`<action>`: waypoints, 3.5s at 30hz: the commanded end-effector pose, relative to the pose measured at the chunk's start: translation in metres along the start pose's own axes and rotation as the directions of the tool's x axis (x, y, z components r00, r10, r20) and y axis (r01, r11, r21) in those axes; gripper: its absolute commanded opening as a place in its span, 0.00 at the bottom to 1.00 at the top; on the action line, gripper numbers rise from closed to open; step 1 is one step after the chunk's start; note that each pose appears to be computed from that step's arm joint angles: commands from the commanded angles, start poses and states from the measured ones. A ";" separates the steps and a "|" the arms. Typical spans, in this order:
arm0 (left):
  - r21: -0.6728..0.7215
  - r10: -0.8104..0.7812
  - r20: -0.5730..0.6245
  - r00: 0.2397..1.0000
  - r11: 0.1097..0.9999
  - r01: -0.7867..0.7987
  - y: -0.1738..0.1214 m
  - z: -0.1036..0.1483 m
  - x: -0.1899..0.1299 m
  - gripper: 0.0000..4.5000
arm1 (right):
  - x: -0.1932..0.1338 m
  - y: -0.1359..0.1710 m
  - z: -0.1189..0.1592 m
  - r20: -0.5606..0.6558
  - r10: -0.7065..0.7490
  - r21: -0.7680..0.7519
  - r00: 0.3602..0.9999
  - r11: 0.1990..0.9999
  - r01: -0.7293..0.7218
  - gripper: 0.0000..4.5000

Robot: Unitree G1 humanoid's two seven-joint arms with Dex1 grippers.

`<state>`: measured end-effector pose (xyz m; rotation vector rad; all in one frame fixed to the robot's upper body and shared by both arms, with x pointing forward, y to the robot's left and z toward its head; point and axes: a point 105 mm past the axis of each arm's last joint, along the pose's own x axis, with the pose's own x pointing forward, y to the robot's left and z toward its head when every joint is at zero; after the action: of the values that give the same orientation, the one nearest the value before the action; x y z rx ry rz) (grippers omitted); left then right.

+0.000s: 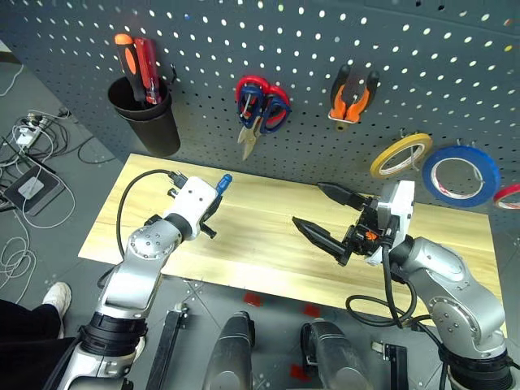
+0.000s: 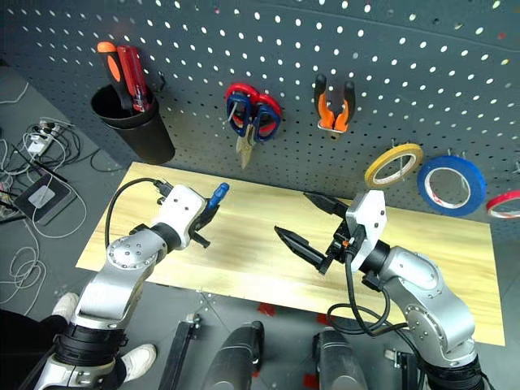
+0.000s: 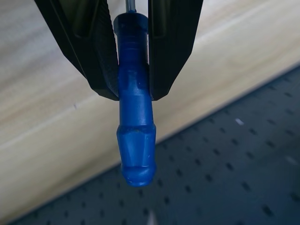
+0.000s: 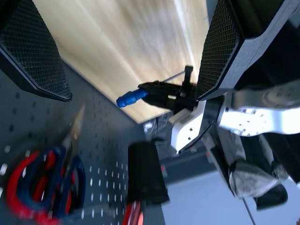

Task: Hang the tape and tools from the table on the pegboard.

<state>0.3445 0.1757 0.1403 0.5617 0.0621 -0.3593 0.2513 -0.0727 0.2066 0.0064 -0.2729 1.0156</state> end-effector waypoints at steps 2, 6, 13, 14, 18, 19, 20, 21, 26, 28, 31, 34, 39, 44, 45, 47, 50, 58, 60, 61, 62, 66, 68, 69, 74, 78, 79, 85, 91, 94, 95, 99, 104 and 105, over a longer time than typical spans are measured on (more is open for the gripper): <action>0.072 0.095 0.162 0.982 0.992 -0.108 0.006 0.041 -0.015 0.12 | -0.001 0.001 0.008 0.064 0.006 -0.029 0.998 1.000 -0.004 1.00; 0.089 0.162 0.250 0.955 0.978 -0.189 0.016 0.062 -0.022 0.12 | 0.001 -0.001 0.008 0.090 -0.003 -0.036 0.996 0.999 0.006 1.00; 0.017 0.326 0.417 0.848 0.931 -0.366 0.053 0.100 -0.028 0.12 | 0.007 -0.006 0.014 0.145 -0.012 -0.056 0.989 0.998 0.020 1.00; -0.005 0.340 0.438 0.832 0.927 -0.376 0.059 0.106 -0.027 0.12 | 0.008 -0.007 0.016 0.153 -0.011 -0.059 0.988 0.998 0.021 1.00; -0.077 0.395 0.497 0.773 0.907 -0.414 0.077 0.126 -0.024 0.12 | 0.010 -0.009 0.021 0.179 -0.012 -0.062 0.984 0.998 0.023 1.00; -0.089 0.405 0.511 0.758 0.902 -0.422 0.081 0.131 -0.023 0.12 | 0.010 -0.010 0.022 0.183 -0.015 -0.062 0.983 0.998 0.027 1.00; -0.095 0.410 0.520 0.749 0.899 -0.427 0.083 0.134 -0.023 0.12 | 0.010 -0.011 0.022 0.185 -0.018 -0.062 0.983 0.998 0.030 1.00; -0.124 0.425 0.529 0.735 0.895 -0.429 0.086 0.138 -0.022 0.12 | 0.011 -0.013 0.024 0.192 -0.032 -0.054 0.981 0.998 0.043 1.00; -0.232 0.513 0.523 0.681 0.854 -0.465 0.107 0.148 -0.020 0.12 | 0.013 -0.016 0.026 0.201 -0.058 -0.055 0.978 0.996 0.070 1.00; -0.252 0.527 0.523 0.670 0.847 -0.469 0.111 0.150 -0.021 0.12 | 0.012 -0.016 0.025 0.197 -0.063 -0.054 0.978 0.996 0.075 1.00; -0.281 0.558 0.513 0.652 0.827 -0.487 0.120 0.151 -0.022 0.12 | 0.011 -0.016 0.024 0.193 -0.069 -0.052 0.979 0.995 0.081 1.00; -0.301 0.579 0.507 0.639 0.813 -0.498 0.127 0.153 -0.022 0.12 | 0.011 -0.016 0.024 0.195 -0.075 -0.051 0.978 0.995 0.087 1.00; -0.311 0.597 0.498 0.628 0.800 -0.513 0.135 0.152 -0.023 0.12 | 0.013 -0.014 0.026 0.210 -0.070 -0.052 0.975 0.995 0.083 1.00; -0.315 0.605 0.464 0.647 0.796 -0.517 0.139 0.139 -0.020 0.12 | 0.013 -0.011 0.027 0.213 -0.063 -0.049 0.975 0.996 0.075 1.00; -0.318 0.604 0.454 0.656 0.797 -0.513 0.139 0.135 -0.018 0.12 | 0.013 -0.010 0.027 0.215 -0.062 -0.047 0.975 0.996 0.074 1.00; -0.321 0.606 0.437 0.665 0.796 -0.514 0.139 0.128 -0.017 0.12 | 0.013 -0.010 0.028 0.219 -0.061 -0.041 0.974 0.997 0.072 1.00; -0.316 0.609 0.423 0.671 0.793 -0.520 0.139 0.120 -0.016 0.12 | 0.014 -0.008 0.029 0.223 -0.057 -0.038 0.973 0.997 0.067 1.00; -0.313 0.605 0.412 0.681 0.796 -0.518 0.141 0.115 -0.014 0.12 | 0.015 -0.005 0.031 0.223 -0.058 -0.039 0.973 0.997 0.068 1.00; -0.324 0.612 0.400 0.682 0.791 -0.519 0.142 0.112 -0.014 0.28 | 0.015 -0.004 0.032 0.221 -0.058 -0.039 0.973 0.997 0.068 1.00; -0.328 0.614 0.397 0.682 0.789 -0.519 0.142 0.112 -0.014 0.33 | 0.015 -0.004 0.032 0.221 -0.058 -0.039 0.974 0.997 0.069 1.00; -0.329 0.614 0.397 0.683 0.789 -0.518 0.142 0.111 -0.014 0.39 | 0.015 -0.004 0.032 0.220 -0.059 -0.040 0.974 0.997 0.069 1.00; -0.329 0.613 0.398 0.683 0.790 -0.517 0.143 0.112 -0.013 0.65 | 0.015 -0.005 0.032 0.210 -0.066 -0.046 0.975 0.996 0.077 1.00; -0.330 0.613 0.399 0.682 0.790 -0.517 0.143 0.113 -0.013 0.79 | 0.015 -0.005 0.032 0.208 -0.068 -0.049 0.976 0.996 0.079 1.00; -0.331 0.613 0.399 0.682 0.790 -0.517 0.143 0.113 -0.013 0.86 | 0.015 -0.006 0.032 0.207 -0.068 -0.050 0.976 0.996 0.080 1.00; -0.340 0.616 0.393 0.683 0.788 -0.514 0.142 0.112 -0.013 0.99 | 0.015 -0.006 0.032 0.205 -0.070 -0.054 0.976 0.995 0.083 1.00; -0.374 0.593 0.405 0.697 0.802 -0.465 0.135 0.115 -0.013 0.99 | 0.014 -0.006 0.034 0.202 -0.070 -0.057 0.977 0.995 0.083 1.00; -0.379 0.580 0.417 0.700 0.811 -0.446 0.131 0.119 -0.013 0.99 | 0.013 -0.006 0.034 0.201 -0.069 -0.059 0.977 0.995 0.082 1.00; -0.320 0.412 0.515 0.752 0.906 -0.277 0.085 0.135 -0.013 0.99 | 0.009 -0.007 0.040 0.204 -0.079 -0.099 0.976 0.990 0.101 1.00; -0.281 0.263 0.501 0.825 0.951 -0.133 0.026 0.119 -0.013 0.99 | -0.005 -0.009 0.026 0.154 -0.175 -0.109 0.972 0.975 0.193 1.00; -0.255 0.170 0.464 0.869 0.965 -0.053 -0.007 0.094 -0.012 0.99 | -0.019 -0.025 0.008 0.085 -0.322 -0.132 0.943 0.934 0.331 1.00; -0.261 0.146 0.445 0.884 0.965 -0.028 -0.017 0.084 -0.012 0.99 | -0.025 -0.031 0.001 0.053 -0.370 -0.152 0.927 0.915 0.374 1.00; -0.377 0.135 0.281 0.950 0.926 -0.020 -0.034 0.037 -0.004 0.99 | -0.043 -0.047 -0.025 -0.068 -0.517 -0.206 0.853 0.844 0.495 1.00; -0.522 0.151 0.041 0.988 0.846 -0.108 -0.040 -0.010 0.002 0.99 | -0.076 -0.061 -0.060 -0.219 -0.702 -0.215 0.677 0.712 0.669 1.00; -0.515 0.149 0.008 0.989 0.848 -0.124 -0.041 -0.016 0.002 0.99 | -0.084 -0.064 -0.067 -0.246 -0.735 -0.208 0.632 0.677 0.706 1.00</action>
<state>0.3333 0.1464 0.1079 0.0309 0.0476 -0.2315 0.2779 -0.1553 0.1300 -0.1155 -0.0182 0.2577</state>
